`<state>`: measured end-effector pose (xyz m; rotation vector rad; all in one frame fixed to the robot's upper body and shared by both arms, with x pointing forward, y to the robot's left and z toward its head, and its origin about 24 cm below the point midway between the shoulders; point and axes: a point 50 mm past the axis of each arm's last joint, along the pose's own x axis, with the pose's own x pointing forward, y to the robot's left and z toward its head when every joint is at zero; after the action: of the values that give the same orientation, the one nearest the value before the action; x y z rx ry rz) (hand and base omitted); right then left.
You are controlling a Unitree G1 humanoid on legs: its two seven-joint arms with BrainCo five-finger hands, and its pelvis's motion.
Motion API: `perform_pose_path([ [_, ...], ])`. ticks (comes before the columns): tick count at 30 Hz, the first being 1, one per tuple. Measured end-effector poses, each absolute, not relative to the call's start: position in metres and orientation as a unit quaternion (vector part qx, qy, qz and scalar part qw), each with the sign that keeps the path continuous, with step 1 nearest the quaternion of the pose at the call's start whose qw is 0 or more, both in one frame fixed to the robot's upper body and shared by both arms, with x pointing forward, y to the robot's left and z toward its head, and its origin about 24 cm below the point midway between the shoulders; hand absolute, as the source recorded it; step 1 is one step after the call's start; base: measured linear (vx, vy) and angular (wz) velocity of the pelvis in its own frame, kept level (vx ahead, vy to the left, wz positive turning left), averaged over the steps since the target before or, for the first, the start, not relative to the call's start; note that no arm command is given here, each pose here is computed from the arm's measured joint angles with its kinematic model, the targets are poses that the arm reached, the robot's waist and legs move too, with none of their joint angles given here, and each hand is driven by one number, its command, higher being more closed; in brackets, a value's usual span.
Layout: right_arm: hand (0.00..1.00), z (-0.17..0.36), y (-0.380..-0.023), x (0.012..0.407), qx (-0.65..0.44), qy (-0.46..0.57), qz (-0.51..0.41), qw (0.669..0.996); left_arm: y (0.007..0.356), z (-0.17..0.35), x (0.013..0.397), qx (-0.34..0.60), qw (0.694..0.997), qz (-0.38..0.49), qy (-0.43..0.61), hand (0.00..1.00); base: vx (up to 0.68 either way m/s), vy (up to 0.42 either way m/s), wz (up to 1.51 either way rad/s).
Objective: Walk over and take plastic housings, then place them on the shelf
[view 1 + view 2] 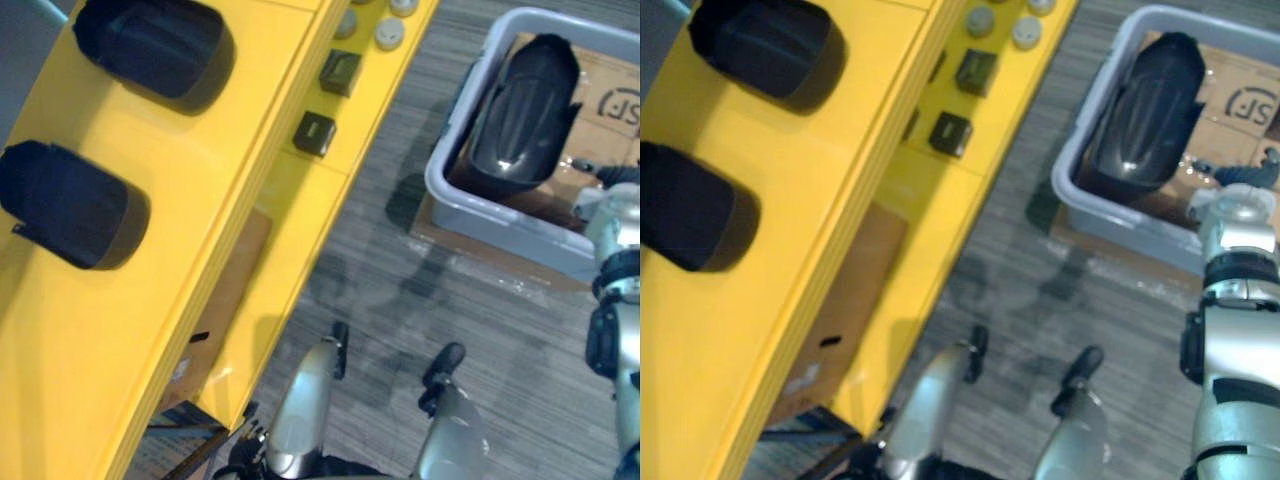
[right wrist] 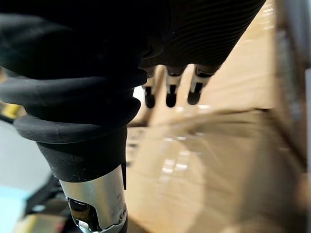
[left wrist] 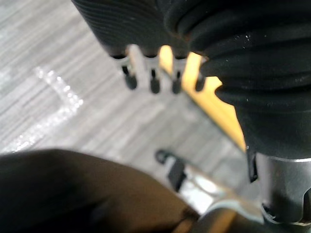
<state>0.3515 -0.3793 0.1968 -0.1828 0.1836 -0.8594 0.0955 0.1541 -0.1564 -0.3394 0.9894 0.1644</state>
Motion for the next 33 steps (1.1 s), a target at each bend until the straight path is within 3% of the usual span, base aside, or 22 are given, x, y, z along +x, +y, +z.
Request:
perform_pose_path([
  [9,0.00,0.229,-0.407,0.333,-0.206,0.079,-0.426,0.878,0.138,-0.158,0.101,-0.173,0.857,0.049,0.483,0.00,-0.06,0.041,0.03],
  [10,1.00,0.233,-0.409,0.332,-0.219,0.076,-0.428,0.874,0.137,-0.158,0.102,-0.171,0.858,0.045,0.483,0.00,-0.04,0.017,-0.01],
  [18,1.00,0.247,-0.429,0.314,-0.289,0.091,-0.457,0.836,0.135,-0.156,0.107,-0.161,0.863,0.029,0.477,0.00,-0.01,0.015,0.01],
  [23,1.00,0.252,-0.439,0.301,-0.368,0.138,-0.489,0.779,0.133,-0.153,0.114,-0.171,0.871,0.030,0.460,0.00,0.05,0.019,0.02],
  [29,1.00,0.244,-0.444,0.293,-0.358,0.181,-0.539,0.740,0.130,-0.151,0.117,-0.170,0.875,0.020,0.453,0.00,0.02,0.006,0.02],
  [30,0.00,0.244,-0.445,0.291,-0.356,0.181,-0.552,0.732,0.130,-0.151,0.117,-0.170,0.876,0.020,0.450,0.00,-0.02,0.026,0.06],
  [33,0.00,0.240,-0.441,0.294,-0.340,0.169,-0.564,0.733,0.130,-0.150,0.118,-0.167,0.879,0.023,0.447,0.00,-0.01,0.029,0.09],
])
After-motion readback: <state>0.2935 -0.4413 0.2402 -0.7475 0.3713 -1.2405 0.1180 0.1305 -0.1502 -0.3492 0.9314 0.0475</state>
